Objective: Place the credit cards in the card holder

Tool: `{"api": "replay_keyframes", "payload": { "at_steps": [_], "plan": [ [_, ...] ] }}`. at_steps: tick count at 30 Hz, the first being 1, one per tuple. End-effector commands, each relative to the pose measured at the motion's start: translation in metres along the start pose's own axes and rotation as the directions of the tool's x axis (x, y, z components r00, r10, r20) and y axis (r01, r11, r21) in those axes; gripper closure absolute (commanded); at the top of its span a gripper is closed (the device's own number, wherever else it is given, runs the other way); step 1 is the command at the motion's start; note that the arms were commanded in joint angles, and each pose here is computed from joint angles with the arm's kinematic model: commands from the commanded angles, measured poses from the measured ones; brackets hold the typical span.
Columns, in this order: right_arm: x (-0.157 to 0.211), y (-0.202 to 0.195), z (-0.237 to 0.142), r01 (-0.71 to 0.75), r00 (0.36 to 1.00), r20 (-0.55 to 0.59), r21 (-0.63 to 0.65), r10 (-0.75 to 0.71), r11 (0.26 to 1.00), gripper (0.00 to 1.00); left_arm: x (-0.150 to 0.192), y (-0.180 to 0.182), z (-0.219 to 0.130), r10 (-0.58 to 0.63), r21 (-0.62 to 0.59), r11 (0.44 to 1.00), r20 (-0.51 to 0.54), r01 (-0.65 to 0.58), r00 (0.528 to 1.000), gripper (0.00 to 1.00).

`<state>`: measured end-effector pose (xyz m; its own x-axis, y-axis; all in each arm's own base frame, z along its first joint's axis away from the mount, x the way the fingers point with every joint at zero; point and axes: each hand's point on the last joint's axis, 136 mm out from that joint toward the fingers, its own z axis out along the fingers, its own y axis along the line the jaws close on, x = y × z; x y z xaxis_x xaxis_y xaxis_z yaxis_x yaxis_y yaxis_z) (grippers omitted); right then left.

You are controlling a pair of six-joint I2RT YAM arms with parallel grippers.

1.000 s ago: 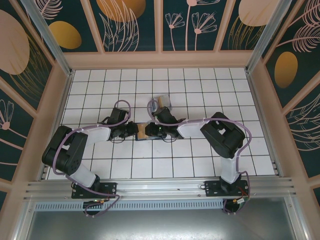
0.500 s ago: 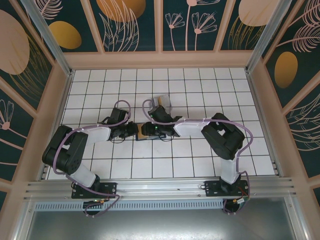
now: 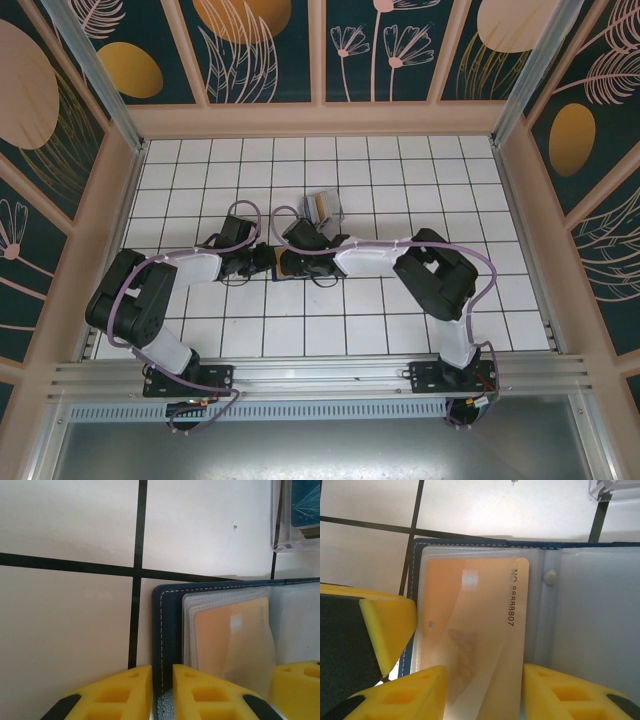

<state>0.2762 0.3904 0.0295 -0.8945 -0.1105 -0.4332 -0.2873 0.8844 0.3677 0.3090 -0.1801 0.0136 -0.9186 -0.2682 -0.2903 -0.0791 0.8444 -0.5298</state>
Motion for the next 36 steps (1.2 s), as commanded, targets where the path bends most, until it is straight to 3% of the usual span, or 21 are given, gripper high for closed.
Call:
{"api": "replay_keyframes", "payload": {
  "at_steps": [1,5,12,23,31,36],
  "plan": [
    [0.012,-0.017,0.002,0.028,0.999,-0.020,0.105,-0.026,0.994,0.58,0.020,0.009,0.011,-0.031,-0.021,0.999,-0.083,0.029,0.996,0.80],
    [0.012,-0.014,-0.004,0.036,0.999,-0.008,0.073,-0.035,0.997,0.62,0.020,0.014,0.012,-0.034,-0.045,0.999,-0.077,0.031,0.996,0.80],
    [0.008,0.011,-0.016,0.038,0.999,0.043,-0.098,-0.034,0.994,0.65,0.018,0.010,0.007,-0.036,-0.032,0.999,-0.065,0.034,0.997,0.80],
    [0.010,0.014,-0.020,-0.001,0.997,0.074,-0.200,0.016,0.980,0.76,-0.003,-0.010,-0.018,0.013,0.006,1.000,0.026,-0.013,1.000,0.79],
    [0.016,0.016,-0.020,-0.026,0.997,0.061,-0.269,0.044,0.963,0.83,-0.004,-0.045,-0.043,0.007,0.187,0.982,0.072,-0.021,0.997,0.81],
    [0.016,0.015,-0.017,-0.050,0.997,0.044,-0.294,0.065,0.955,0.88,0.012,-0.039,-0.035,-0.001,0.204,0.979,0.022,-0.003,1.000,0.84]
  ]
}}
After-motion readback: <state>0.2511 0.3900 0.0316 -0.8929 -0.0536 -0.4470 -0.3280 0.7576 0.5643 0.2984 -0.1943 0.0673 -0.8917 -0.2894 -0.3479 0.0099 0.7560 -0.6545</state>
